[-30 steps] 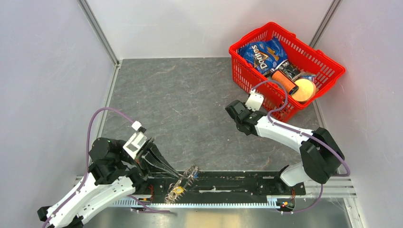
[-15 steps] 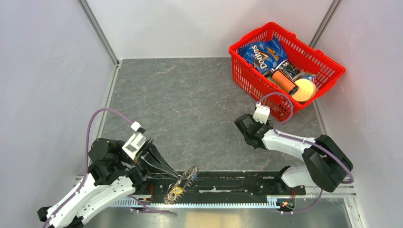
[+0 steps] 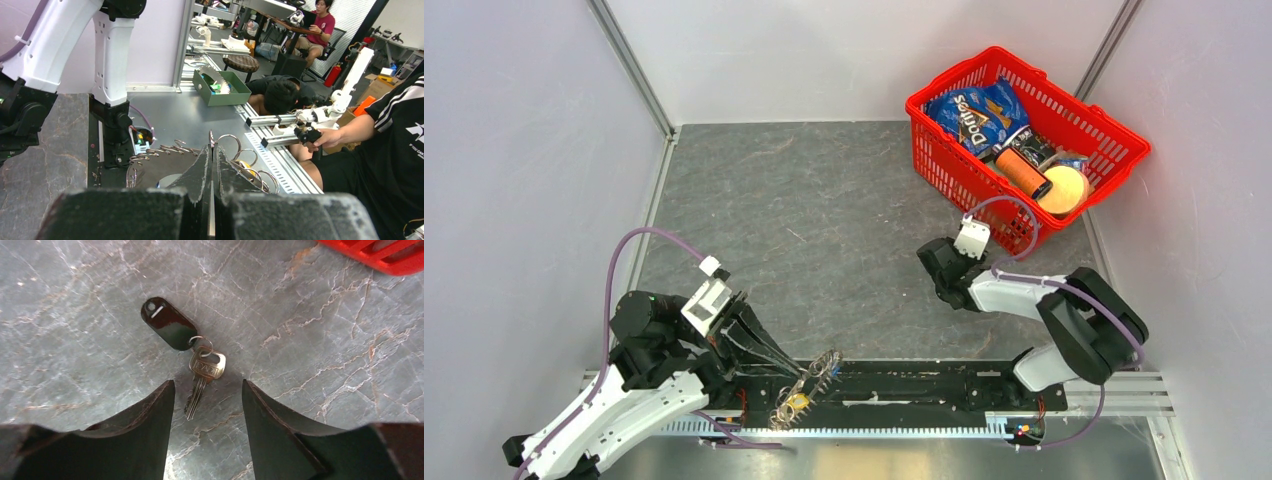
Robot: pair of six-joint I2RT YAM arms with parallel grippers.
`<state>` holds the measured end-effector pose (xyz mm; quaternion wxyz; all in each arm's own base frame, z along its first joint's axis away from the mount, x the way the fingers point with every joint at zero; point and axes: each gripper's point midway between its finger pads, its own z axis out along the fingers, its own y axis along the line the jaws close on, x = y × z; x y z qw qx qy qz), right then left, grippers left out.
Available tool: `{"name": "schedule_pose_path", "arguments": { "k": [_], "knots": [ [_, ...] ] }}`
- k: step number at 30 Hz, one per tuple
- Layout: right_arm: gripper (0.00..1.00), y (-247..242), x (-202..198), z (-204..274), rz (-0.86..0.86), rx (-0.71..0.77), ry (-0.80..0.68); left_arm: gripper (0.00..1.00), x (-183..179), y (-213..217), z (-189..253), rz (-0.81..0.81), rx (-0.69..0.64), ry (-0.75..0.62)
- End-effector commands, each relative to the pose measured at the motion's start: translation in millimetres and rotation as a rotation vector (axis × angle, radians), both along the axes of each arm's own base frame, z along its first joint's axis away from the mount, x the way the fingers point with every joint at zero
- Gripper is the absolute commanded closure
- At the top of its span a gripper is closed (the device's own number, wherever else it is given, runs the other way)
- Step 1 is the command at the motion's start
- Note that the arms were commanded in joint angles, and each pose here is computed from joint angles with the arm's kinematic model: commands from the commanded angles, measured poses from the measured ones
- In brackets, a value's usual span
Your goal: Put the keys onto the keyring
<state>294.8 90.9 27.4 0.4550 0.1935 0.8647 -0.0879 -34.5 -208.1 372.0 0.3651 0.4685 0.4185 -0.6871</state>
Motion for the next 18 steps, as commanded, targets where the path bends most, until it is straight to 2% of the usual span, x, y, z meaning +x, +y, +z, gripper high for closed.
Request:
{"name": "schedule_pose_path", "arguments": {
  "k": [1,6,14,18],
  "knots": [
    [0.42,3,16,3,-0.047,0.012,-0.051,0.98,-2,2,15,0.004,-0.047,-0.043],
    [0.46,3,16,-8,-0.06,0.016,-0.027,0.98,-1,2,15,0.01,-0.04,-0.039],
    [0.66,13,6,-24,-0.035,0.084,0.029,0.98,0,1,15,0.014,-0.037,-0.039],
    [0.72,25,2,-30,-0.007,0.154,0.05,0.98,1,1,14,0.02,-0.039,-0.037]
  ]
}}
